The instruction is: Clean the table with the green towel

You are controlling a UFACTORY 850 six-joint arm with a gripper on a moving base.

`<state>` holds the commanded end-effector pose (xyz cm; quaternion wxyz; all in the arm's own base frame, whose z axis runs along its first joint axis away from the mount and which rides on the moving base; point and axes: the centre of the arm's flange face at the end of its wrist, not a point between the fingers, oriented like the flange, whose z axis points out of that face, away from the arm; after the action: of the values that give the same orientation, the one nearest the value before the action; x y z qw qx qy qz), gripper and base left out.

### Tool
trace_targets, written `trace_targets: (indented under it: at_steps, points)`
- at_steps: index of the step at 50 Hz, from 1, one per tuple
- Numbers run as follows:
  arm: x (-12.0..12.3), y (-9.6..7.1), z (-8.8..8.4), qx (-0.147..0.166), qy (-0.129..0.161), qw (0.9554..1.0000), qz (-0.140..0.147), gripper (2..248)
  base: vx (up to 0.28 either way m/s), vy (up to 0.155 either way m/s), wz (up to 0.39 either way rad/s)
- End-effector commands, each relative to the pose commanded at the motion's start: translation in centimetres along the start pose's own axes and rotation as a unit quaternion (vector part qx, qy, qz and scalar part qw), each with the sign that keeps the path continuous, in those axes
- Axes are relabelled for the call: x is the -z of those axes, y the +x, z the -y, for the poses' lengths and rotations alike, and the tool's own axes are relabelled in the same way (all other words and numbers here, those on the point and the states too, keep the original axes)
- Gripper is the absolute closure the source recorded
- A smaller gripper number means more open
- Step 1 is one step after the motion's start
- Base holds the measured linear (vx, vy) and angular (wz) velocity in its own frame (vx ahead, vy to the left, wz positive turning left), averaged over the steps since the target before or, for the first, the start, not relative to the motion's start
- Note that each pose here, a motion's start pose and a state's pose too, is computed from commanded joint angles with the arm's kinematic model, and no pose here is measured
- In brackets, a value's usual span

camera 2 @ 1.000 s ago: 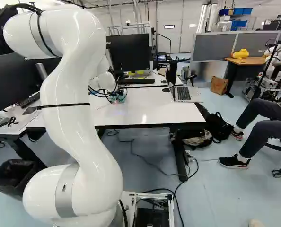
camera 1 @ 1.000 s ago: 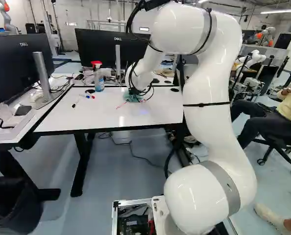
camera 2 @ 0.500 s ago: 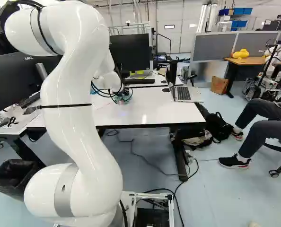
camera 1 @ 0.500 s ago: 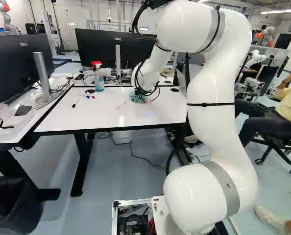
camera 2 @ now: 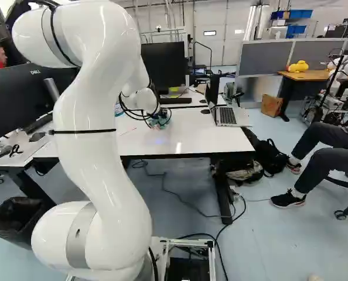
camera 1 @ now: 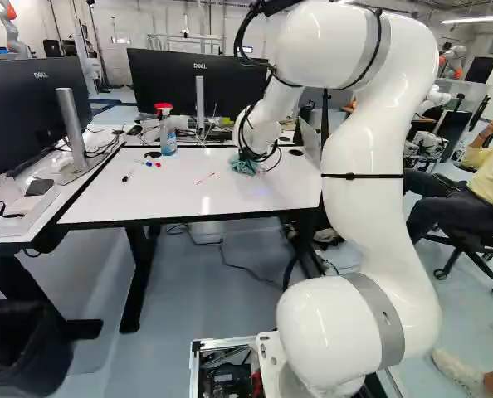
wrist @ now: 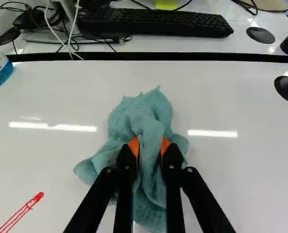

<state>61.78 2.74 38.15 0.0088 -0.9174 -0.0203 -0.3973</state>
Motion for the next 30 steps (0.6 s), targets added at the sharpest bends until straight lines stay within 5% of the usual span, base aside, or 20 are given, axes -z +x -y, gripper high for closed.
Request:
trace_targets:
  at_steps: [30]
  points:
    - [1.2,1.1,-1.1,-0.006,-0.006,0.9999,-0.01,185,0.0,0.0,0.0]
